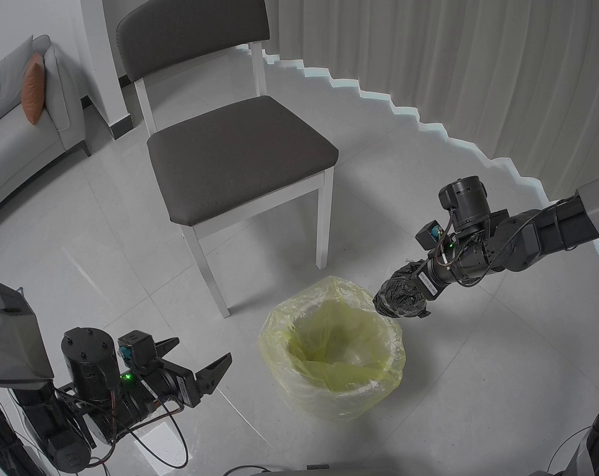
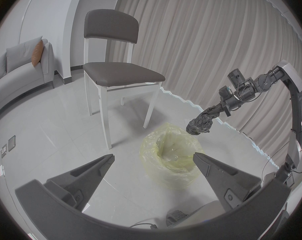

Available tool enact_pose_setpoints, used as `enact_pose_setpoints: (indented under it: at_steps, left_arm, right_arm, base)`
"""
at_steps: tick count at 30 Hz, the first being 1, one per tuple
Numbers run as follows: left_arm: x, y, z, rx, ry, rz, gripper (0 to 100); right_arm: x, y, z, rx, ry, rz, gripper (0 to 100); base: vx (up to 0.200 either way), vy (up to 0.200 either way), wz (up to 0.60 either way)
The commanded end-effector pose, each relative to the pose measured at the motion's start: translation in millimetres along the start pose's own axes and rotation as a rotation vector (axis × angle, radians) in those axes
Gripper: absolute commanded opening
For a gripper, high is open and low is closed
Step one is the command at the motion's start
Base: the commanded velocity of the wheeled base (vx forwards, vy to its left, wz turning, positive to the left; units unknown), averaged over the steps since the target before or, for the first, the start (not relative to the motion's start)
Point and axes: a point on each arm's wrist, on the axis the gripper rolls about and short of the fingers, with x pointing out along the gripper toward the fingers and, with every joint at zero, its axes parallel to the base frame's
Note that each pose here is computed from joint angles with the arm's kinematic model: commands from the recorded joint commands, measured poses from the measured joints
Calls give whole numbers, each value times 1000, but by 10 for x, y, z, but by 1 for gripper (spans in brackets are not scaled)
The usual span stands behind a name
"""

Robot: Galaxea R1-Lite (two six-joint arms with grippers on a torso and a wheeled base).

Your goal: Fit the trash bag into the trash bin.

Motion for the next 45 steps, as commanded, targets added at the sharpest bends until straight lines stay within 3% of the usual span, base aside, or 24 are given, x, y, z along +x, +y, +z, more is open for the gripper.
enact_pose_setpoints:
  at_steps: [1,13,27,32,39,45]
  left_arm:
    - [-16,-4,-3,-9,-6,-2,100]
    - [-19,-7,-6,-10,-5,-3,100]
    - [-5,-8,-6,-13,-4,-5,100]
    - [115,11,9,-18,-12,-4,100]
    - [648,146,-71,-43,-5,40,100]
    - [798,213,-173,-48,22,59,100]
  right_arm:
    - [158,50,-65,-5,33,17,0]
    - [410,-82,-190,27,54,-8,0]
    - [644,9,-293,20,95,17,0]
    - [428,-122,-223,34,61,-14,0]
    - [-105,-280,-136,50,-13,-68,0]
    - [-342,-129,-79,24,-50,-49,0]
  base:
    - [0,0,0]
    - [0,0,0]
    - [0,0,0]
    - [0,0,0]
    - [0,0,0]
    - [0,0,0]
